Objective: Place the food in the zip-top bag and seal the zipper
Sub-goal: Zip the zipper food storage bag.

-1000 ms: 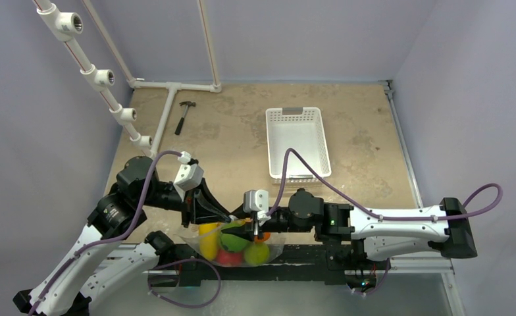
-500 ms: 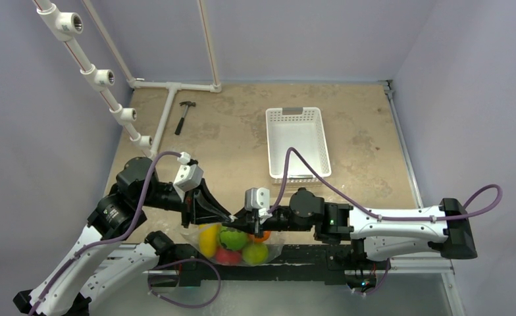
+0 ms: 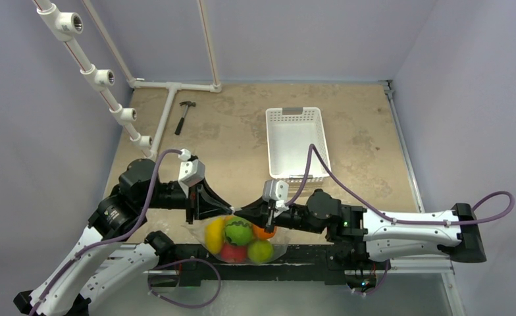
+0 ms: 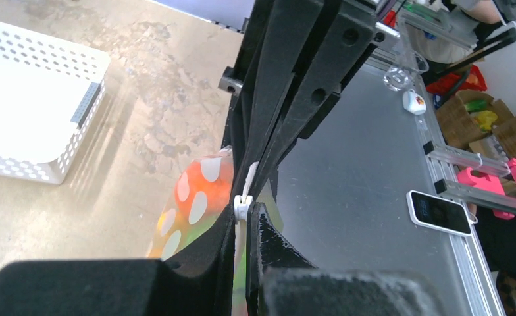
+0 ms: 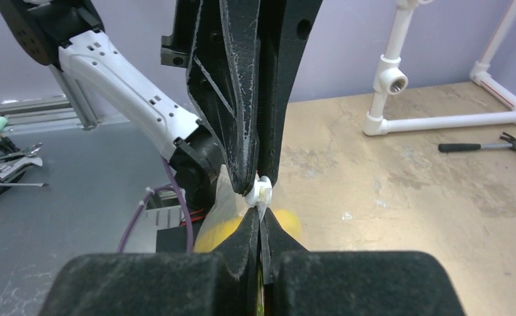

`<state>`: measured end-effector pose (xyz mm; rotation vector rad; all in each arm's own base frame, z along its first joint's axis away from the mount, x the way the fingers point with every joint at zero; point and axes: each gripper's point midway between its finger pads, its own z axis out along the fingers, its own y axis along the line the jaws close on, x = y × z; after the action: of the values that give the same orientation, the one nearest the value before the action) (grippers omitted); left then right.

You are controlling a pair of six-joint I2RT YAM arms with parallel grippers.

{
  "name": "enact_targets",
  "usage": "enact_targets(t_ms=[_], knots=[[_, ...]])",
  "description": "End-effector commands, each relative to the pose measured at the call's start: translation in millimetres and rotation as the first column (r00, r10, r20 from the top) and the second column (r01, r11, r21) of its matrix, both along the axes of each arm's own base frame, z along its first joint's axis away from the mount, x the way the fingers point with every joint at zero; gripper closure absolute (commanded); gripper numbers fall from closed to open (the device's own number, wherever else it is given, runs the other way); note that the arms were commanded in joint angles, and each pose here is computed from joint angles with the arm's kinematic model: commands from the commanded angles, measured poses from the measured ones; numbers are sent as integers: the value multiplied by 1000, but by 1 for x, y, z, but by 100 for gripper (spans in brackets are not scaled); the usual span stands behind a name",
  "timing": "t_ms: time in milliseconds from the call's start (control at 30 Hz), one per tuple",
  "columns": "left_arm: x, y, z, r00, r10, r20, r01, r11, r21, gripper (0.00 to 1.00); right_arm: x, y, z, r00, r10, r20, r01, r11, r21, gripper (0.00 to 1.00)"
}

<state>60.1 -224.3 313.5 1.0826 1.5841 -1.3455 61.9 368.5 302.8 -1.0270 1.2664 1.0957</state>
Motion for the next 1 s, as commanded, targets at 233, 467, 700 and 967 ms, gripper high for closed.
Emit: enact_targets(t_ms=[233,467,700,967], knots=[[20,10,-49,973,185,-141,-158,970,182,100,15,-14,34,995,-93,-31,96,987,128,100],[20,14,-62,955,231,-187,-188,957,222,100,17,-17,32,994,-106,-38,110,986,125,100],[10,14,-54,964,189,-188,-154,971,183,100,19,-17,29,992,-117,-39,121,987,110,100],[0,14,-39,980,122,-156,-102,986,128,100,12,-17,34,995,-82,-55,87,991,98,91]])
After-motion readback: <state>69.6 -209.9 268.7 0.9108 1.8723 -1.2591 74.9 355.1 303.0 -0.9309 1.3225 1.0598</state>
